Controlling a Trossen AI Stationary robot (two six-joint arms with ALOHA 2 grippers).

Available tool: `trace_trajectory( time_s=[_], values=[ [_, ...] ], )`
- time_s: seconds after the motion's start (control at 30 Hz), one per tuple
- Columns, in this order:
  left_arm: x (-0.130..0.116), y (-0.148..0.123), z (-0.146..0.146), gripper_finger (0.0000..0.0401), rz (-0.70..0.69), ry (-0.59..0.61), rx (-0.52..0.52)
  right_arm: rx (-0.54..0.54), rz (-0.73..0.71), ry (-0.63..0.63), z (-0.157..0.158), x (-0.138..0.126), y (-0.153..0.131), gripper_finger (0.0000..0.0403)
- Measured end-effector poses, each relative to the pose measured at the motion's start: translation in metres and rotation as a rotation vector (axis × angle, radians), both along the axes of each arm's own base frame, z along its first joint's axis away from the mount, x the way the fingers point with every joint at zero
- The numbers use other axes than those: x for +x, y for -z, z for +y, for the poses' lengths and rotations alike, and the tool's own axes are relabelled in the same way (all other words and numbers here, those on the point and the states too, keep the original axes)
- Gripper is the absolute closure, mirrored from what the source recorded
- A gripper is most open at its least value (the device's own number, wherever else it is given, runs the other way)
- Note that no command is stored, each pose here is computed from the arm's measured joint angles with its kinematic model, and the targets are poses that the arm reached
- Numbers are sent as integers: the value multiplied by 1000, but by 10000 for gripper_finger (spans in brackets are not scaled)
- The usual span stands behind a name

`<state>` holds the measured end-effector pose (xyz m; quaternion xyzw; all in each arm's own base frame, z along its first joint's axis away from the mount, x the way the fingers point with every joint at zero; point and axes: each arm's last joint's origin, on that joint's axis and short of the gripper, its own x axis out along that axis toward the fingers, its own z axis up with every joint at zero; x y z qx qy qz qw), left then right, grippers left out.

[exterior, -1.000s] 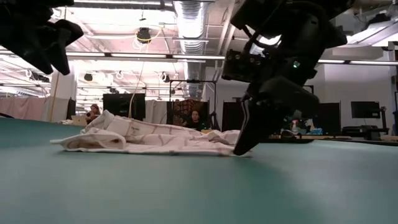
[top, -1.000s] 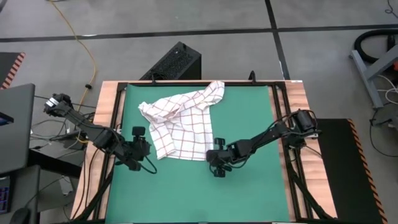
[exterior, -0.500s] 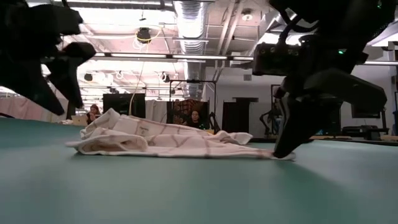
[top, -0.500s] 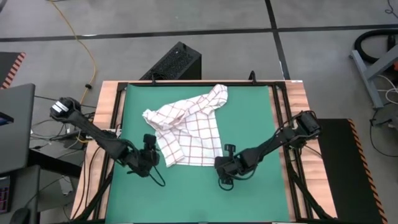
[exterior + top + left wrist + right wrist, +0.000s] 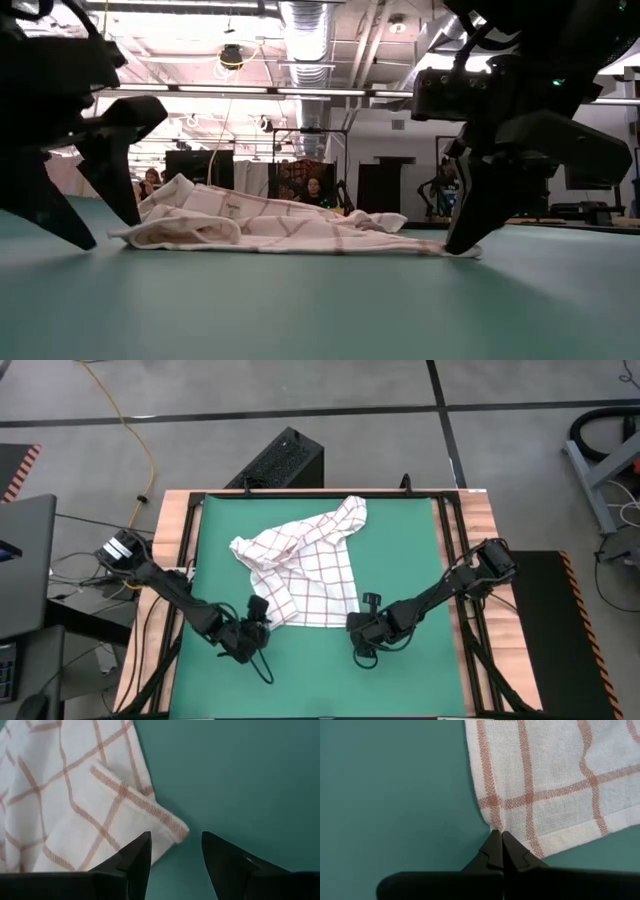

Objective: Roll towel into tight, uniform cylinder
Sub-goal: Fold the white towel

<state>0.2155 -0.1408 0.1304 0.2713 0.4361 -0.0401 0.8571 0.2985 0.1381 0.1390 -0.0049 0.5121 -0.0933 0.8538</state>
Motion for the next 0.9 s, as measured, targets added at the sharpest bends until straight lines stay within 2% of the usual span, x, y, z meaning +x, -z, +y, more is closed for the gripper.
trace_trajectory(
  time_s=[0.27, 0.4, 0.53, 0.63, 0.77, 0.9],
  values=[
    [5, 9, 0, 247, -36, -30, 95, 10, -2, 19, 0, 0, 0, 400],
    [4, 8, 2, 298, -41, -39, 105, 12, -4, 21, 1, 0, 0, 399],
    [4, 10, 5, 375, -14, -69, 93, 13, -9, 24, 1, 0, 0, 399],
    [5, 8, 5, 394, -21, -84, 94, 9, -18, 39, 2, -1, 0, 400],
    [12, -14, -2, 399, -29, -93, 183, -50, -39, 75, 5, -1, -7, 400],
    [19, -47, -4, 399, 10, -137, 336, -147, -79, 198, 2, -2, -29, 400]
  ],
)
